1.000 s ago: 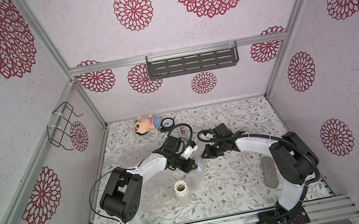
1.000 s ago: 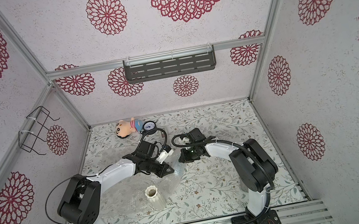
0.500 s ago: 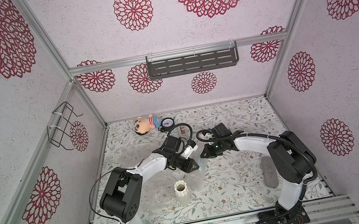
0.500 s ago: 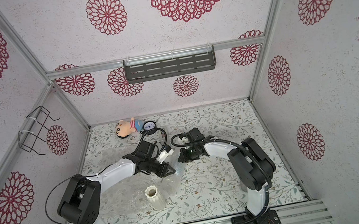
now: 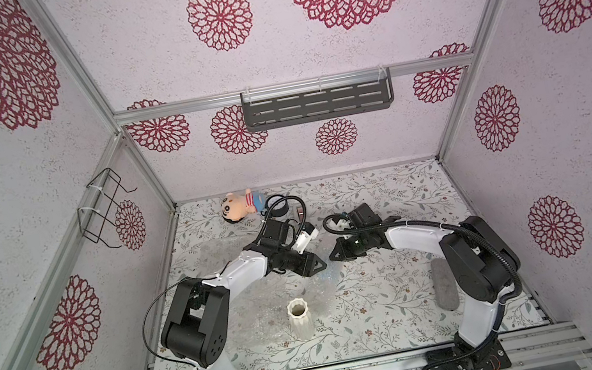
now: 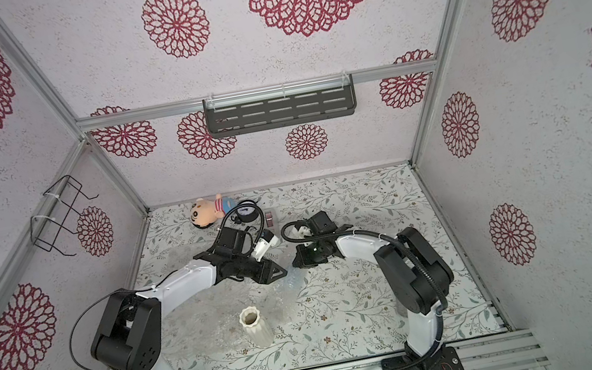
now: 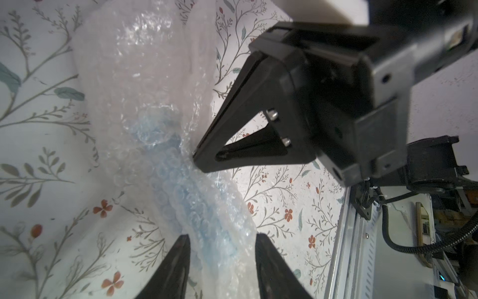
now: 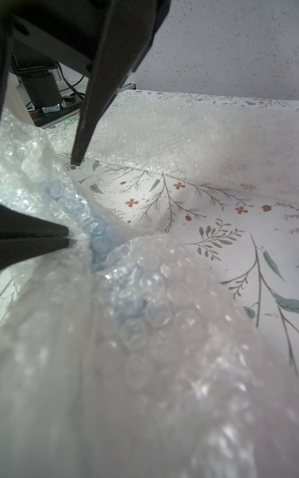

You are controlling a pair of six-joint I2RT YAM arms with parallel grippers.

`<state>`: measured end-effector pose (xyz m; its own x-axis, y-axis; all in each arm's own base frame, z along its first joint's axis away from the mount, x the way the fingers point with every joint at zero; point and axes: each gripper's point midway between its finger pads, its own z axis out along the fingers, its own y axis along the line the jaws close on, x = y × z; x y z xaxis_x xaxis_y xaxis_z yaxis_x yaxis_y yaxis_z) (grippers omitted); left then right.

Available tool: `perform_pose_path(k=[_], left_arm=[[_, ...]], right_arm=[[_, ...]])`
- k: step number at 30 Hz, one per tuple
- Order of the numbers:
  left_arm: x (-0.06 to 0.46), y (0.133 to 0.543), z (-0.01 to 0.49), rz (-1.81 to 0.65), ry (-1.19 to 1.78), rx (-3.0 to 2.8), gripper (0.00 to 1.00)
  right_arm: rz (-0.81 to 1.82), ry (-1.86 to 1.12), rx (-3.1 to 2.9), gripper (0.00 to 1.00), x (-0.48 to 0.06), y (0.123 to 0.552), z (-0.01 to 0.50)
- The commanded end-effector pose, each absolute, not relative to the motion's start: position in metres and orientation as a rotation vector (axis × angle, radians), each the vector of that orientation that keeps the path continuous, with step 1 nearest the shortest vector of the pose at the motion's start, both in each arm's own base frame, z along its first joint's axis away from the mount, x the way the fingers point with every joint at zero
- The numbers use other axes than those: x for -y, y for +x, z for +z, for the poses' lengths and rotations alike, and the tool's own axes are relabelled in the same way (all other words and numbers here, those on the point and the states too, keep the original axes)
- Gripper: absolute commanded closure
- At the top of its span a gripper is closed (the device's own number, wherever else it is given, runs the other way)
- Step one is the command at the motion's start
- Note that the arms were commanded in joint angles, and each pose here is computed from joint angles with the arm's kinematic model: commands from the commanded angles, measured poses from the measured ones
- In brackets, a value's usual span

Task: Wrap vases in bubble wrap
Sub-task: Stick the tape on the bubble wrap.

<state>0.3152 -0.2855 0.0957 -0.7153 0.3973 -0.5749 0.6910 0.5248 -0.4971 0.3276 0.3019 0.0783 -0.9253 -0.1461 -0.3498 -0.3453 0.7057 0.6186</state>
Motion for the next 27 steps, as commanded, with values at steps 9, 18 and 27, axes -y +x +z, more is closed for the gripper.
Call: perform_pose_path(k=[9,18,27], left_arm=[[0.299,0.353,0.098,-1.029,0.710,-2.353,0.55],[0.305,0.360,0.086,-1.065,0.666,-2.359,0.55],[0.317,0.347,0.076,-1.137,0.715,-2.363,0.73]], right_arm=[[1.059,-0.426,-2.616,1.00,-0.309,0.331,0.079],[1.061,-0.427,-2.620,1.00,-0.310,0.332,0.077],[1.047,-0.430,-2.628,1.00,-0.309,0.333,0.074]])
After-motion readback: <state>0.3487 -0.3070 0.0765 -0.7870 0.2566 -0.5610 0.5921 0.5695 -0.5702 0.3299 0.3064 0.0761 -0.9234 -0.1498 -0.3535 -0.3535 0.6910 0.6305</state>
